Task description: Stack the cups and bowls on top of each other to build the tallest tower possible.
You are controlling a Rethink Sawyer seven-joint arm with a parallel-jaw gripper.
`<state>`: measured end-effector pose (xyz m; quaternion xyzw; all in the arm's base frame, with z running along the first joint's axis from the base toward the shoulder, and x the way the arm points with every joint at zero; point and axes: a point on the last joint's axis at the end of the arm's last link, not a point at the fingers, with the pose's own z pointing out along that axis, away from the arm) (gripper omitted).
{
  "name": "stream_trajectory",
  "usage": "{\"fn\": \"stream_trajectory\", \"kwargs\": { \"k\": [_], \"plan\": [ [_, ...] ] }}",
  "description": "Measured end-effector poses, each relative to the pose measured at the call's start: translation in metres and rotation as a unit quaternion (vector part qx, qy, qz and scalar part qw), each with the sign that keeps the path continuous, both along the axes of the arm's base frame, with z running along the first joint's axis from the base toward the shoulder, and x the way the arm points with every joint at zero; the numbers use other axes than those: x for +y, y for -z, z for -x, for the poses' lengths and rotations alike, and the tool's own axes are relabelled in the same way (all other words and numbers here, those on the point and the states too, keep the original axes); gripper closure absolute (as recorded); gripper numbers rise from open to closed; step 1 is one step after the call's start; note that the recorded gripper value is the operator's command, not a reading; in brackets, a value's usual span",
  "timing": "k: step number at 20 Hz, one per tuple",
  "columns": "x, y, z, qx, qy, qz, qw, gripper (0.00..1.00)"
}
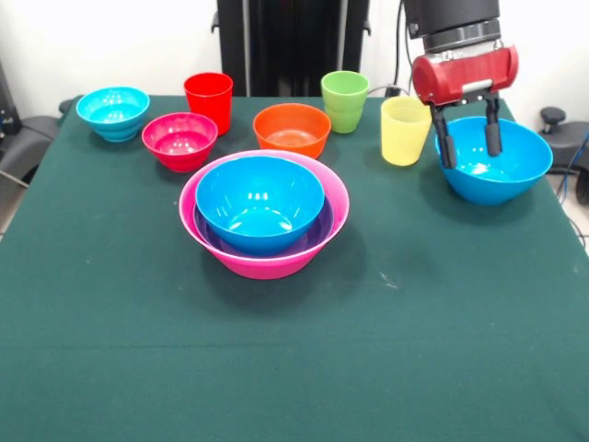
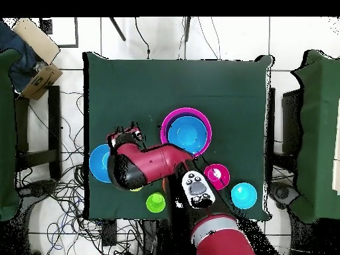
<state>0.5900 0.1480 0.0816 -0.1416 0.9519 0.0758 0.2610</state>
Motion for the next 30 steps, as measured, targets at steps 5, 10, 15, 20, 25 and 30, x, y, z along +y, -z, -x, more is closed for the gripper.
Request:
{"fn": "stream_trajectory", "kwargs": {
  "k": [5, 10, 15, 20, 25, 30],
  "plan": [
    [-0.006, 0.003, 0.006, 0.003, -0.006, 0.004, 1.0, 0.0],
    [-0.003, 0.005, 0.01, 0.004, -0.011, 0.009, 0.9999, 0.0],
    [0.003, 0.01, 0.017, 0.011, -0.017, 0.014, 0.9997, 0.0],
    [0.011, 0.029, 0.032, 0.032, -0.024, 0.019, 0.999, 0.0],
    [0.009, 0.049, 0.048, 0.055, -0.023, 0.024, 0.9979, 0.0],
    [0.002, 0.068, 0.059, 0.076, -0.017, 0.026, 0.9966, 0.0]
  ]
}}
